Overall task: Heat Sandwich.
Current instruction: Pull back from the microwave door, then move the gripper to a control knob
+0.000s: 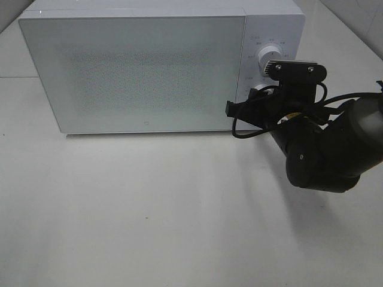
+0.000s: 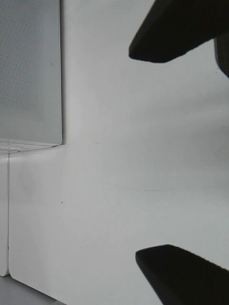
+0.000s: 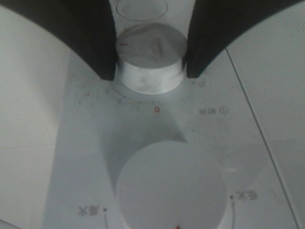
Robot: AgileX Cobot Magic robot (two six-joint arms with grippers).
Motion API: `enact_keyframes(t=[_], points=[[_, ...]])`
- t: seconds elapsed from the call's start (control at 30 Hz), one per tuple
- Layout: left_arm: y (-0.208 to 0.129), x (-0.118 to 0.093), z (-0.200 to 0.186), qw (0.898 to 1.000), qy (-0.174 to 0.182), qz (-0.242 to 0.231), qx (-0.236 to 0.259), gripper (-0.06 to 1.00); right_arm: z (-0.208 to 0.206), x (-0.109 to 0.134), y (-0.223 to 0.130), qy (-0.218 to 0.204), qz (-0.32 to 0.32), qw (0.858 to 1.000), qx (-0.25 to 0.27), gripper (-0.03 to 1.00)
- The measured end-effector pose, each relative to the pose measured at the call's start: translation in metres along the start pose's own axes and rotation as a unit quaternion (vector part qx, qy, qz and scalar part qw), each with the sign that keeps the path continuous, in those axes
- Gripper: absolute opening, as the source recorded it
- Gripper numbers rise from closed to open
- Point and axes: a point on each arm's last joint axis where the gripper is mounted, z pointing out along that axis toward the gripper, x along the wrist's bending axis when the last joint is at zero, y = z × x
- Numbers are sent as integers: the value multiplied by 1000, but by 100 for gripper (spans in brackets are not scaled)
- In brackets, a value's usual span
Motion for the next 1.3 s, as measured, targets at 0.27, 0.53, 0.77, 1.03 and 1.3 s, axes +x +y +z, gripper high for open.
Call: enact_keyframes(t=[0.27,0.53,0.77,1.03,1.3], points=[[0,0,0,1000,0,0,0,99,0,0,0,0,114,993,-8,43],[0,0,0,1000,0,0,0,99,0,-1,0,0,243,970,-10,43],[0,0,0,1000,0,0,0,99,0,-1,0,0,348,937,-10,43],[0,0,0,1000,0,0,0,99,1,-2,-1,-1,478,878,-10,43],[0,0,0,1000,0,0,0,99,1,-2,-1,0,577,817,-11,43]])
